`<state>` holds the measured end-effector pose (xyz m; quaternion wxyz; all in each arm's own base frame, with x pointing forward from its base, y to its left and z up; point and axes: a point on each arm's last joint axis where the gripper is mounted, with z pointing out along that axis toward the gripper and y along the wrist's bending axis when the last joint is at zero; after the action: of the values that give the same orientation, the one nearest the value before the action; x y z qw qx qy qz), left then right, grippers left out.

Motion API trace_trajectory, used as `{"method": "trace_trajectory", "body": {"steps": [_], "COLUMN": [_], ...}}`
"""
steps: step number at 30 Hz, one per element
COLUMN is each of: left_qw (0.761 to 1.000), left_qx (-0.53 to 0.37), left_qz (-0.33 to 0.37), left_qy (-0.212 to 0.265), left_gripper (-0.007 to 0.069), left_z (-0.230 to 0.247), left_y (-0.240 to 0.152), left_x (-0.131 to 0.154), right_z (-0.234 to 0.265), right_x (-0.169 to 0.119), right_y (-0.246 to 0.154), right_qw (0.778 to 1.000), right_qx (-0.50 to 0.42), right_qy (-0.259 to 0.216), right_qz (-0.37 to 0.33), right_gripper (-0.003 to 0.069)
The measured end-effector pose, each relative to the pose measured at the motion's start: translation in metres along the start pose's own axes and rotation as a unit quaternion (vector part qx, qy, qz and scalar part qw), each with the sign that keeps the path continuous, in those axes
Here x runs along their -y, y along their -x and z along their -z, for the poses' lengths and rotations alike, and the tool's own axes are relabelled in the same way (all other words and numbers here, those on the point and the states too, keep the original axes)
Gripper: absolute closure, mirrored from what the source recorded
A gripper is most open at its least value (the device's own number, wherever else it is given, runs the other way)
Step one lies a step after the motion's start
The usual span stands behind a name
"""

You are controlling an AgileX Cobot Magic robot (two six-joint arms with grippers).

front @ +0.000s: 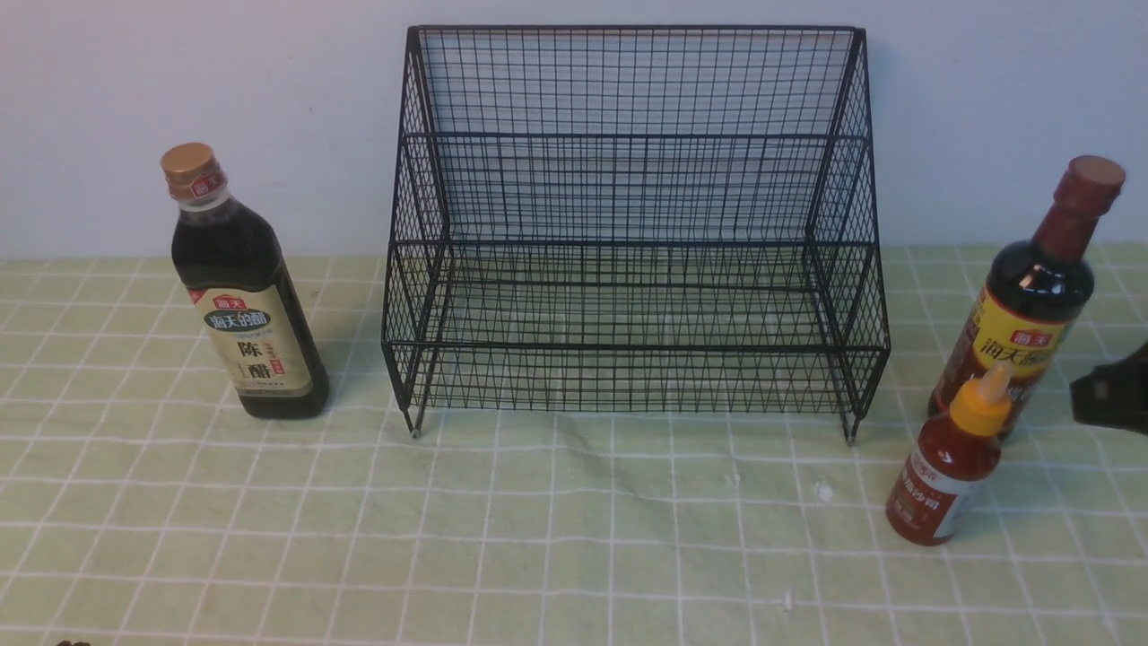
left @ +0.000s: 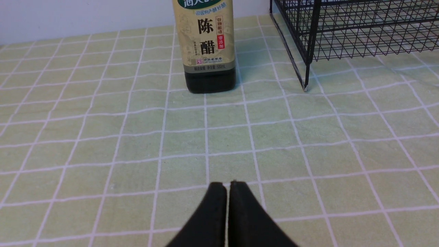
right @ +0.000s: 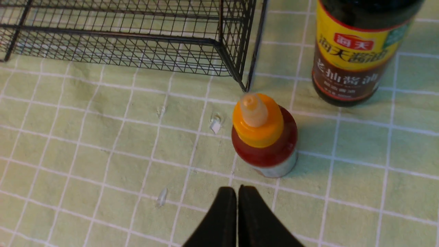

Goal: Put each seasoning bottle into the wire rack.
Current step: Use the right arm to grab the condiment bottle closest to it

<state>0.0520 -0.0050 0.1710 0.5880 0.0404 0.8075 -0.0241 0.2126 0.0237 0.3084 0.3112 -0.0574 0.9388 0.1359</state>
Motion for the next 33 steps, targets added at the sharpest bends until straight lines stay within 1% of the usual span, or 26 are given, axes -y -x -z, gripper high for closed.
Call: {"method": "trace_trajectory", "body": {"steps": [4, 6, 8, 10, 11, 12, 13, 15, 18, 19, 20, 21, 24, 29, 30, 32, 33], "left_qw": [1.000, 1.000, 1.000, 1.000, 1.000, 1.000, 1.000, 1.000, 1.000, 1.000, 1.000, 1.000, 1.000, 1.000, 1.000, 1.000, 1.000], "left_qx": [0.000, 0.000, 0.000, 0.000, 0.000, 0.000, 0.000, 0.000, 0.000, 0.000, 0.000, 0.000, 0.000, 0.000, 0.000, 0.000, 0.000], "left_qz": [0.000, 0.000, 0.000, 0.000, 0.000, 0.000, 0.000, 0.000, 0.000, 0.000, 0.000, 0.000, 0.000, 0.000, 0.000, 0.000, 0.000], "left_qy": [0.000, 0.000, 0.000, 0.000, 0.000, 0.000, 0.000, 0.000, 0.000, 0.000, 0.000, 0.000, 0.000, 0.000, 0.000, 0.000, 0.000], "left_gripper": [0.0631, 0.0631, 0.0631, 0.0631, 0.0631, 0.0631, 0.0631, 0.0631, 0.0631, 0.0631, 0.0631, 0.0631, 0.0631, 0.0631, 0.0631, 0.0631, 0.0631], "left_z": [0.000, 0.000, 0.000, 0.000, 0.000, 0.000, 0.000, 0.000, 0.000, 0.000, 0.000, 0.000, 0.000, 0.000, 0.000, 0.000, 0.000], "left_y": [0.000, 0.000, 0.000, 0.000, 0.000, 0.000, 0.000, 0.000, 0.000, 0.000, 0.000, 0.000, 0.000, 0.000, 0.000, 0.000, 0.000], "left_x": [0.000, 0.000, 0.000, 0.000, 0.000, 0.000, 0.000, 0.000, 0.000, 0.000, 0.000, 0.000, 0.000, 0.000, 0.000, 0.000, 0.000], "right_z": [-0.016, -0.019, -0.020, -0.023, -0.024, -0.026, -0.030, -0.040, -0.056, -0.061, -0.062, -0.070, -0.086, -0.103, -0.108, -0.111, -0.111], "right_x": [-0.012, -0.017, -0.019, -0.019, -0.019, -0.018, -0.015, -0.012, -0.007, -0.005, -0.005, -0.003, 0.001, 0.005, 0.006, 0.006, 0.006], "right_y": [0.006, 0.010, 0.013, 0.018, 0.019, 0.020, 0.021, 0.021, 0.020, 0.019, 0.019, 0.018, 0.017, 0.015, 0.014, 0.013, 0.013], "right_qw": [0.998, 0.995, 0.994, 0.990, 0.990, 0.990, 0.990, 0.990, 0.992, 0.992, 0.993, 0.993, 0.993, 0.993, 0.993, 0.994, 0.994], "right_qx": [0.006, 0.026, 0.040, 0.063, 0.065, 0.067, 0.064, 0.049, 0.022, 0.014, 0.012, 0.002, -0.017, -0.032, -0.037, -0.040, -0.040], "right_qy": [-0.006, -0.017, -0.023, -0.036, -0.039, -0.044, -0.053, -0.062, -0.070, -0.072, -0.072, -0.074, -0.076, -0.078, -0.078, -0.077, -0.077], "right_qz": [0.059, 0.090, 0.103, 0.118, 0.117, 0.119, 0.117, 0.114, 0.102, 0.099, 0.098, 0.095, 0.087, 0.078, 0.076, 0.073, 0.073], "right_gripper": [0.0637, 0.0608, 0.0578, 0.0494, 0.0468, 0.0424, 0.0359, 0.0272, 0.0166, 0.0140, 0.0140, 0.0111, 0.0090, 0.0100, 0.0130, 0.0249, 0.0263]}}
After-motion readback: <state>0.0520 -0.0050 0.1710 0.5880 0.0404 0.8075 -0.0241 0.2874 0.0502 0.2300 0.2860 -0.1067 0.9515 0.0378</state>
